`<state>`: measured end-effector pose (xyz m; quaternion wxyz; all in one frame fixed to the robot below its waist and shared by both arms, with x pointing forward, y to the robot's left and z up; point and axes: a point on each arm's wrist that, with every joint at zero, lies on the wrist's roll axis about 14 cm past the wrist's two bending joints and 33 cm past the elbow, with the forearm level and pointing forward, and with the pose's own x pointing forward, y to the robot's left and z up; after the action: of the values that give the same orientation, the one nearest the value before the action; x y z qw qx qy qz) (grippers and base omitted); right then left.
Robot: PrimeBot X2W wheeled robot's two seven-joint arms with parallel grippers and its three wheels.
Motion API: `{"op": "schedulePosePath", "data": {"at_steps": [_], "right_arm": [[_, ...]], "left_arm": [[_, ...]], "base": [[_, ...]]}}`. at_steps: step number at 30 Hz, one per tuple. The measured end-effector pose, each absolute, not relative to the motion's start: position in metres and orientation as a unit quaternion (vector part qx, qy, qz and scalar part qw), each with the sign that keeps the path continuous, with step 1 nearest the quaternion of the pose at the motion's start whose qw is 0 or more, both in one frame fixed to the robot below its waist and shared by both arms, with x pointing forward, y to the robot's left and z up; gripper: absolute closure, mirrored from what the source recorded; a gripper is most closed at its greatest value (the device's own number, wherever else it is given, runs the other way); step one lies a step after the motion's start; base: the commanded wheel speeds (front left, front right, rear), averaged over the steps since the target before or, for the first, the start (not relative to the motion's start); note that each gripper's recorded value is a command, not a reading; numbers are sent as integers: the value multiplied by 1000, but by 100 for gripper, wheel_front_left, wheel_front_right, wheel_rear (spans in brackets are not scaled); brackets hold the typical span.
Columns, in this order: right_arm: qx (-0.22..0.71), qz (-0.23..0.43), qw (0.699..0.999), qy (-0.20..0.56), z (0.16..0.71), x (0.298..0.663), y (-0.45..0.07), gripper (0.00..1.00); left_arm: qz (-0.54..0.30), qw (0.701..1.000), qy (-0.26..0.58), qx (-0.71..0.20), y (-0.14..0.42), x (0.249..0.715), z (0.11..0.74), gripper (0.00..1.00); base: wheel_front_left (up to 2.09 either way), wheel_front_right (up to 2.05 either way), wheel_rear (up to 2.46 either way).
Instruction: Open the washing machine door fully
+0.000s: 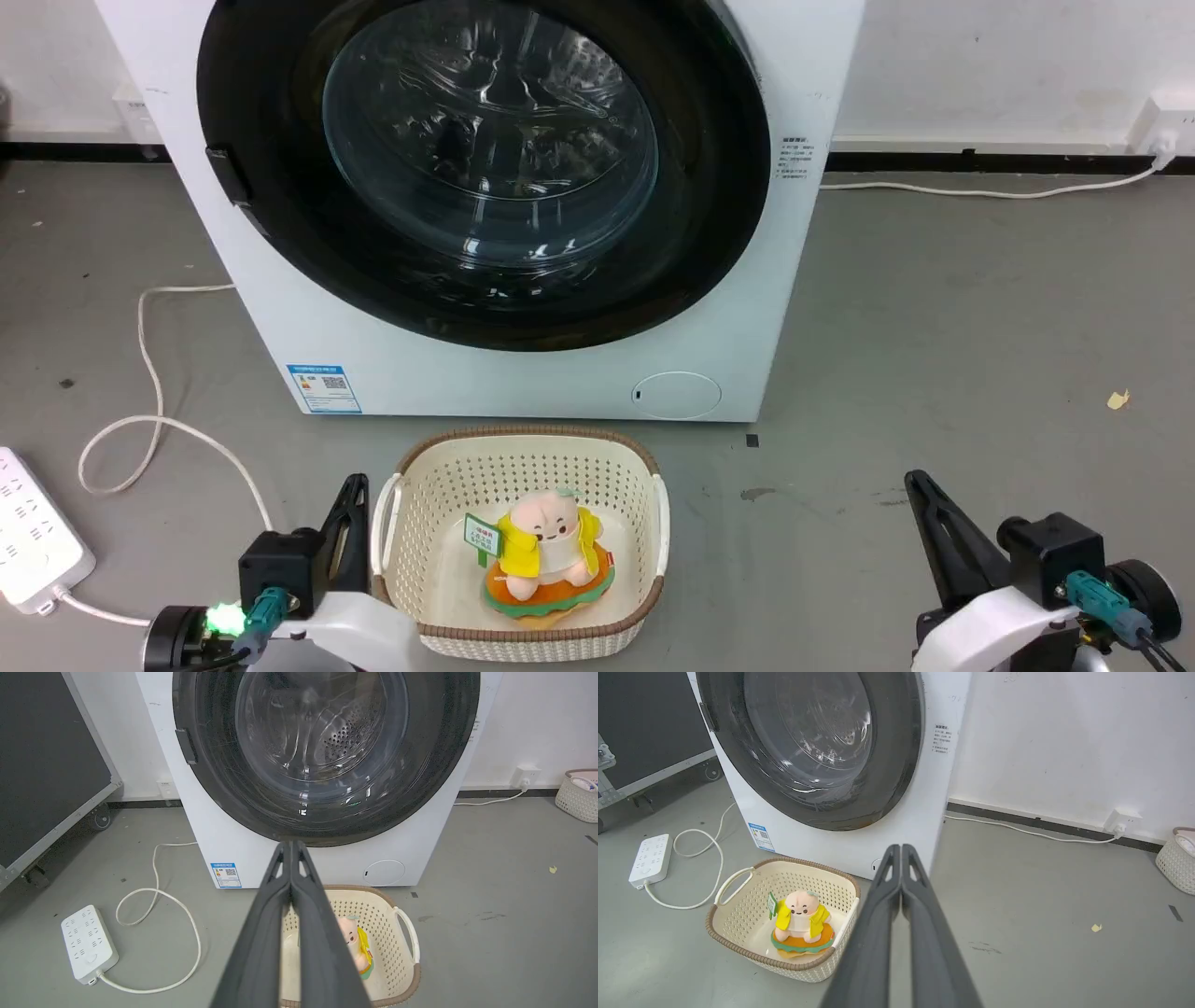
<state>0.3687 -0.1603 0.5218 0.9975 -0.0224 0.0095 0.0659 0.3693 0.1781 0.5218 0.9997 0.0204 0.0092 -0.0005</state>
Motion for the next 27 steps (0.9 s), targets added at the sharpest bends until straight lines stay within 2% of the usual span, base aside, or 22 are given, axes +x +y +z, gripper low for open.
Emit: {"op": "schedulePosePath", "data": {"at_steps": [27], "right_arm": [[-22, 66, 998, 10, 522, 369, -160, 100]], "left_arm": [[-1, 1000, 9, 20, 178, 369, 522, 100]], "base": [[0, 0, 0]]}}
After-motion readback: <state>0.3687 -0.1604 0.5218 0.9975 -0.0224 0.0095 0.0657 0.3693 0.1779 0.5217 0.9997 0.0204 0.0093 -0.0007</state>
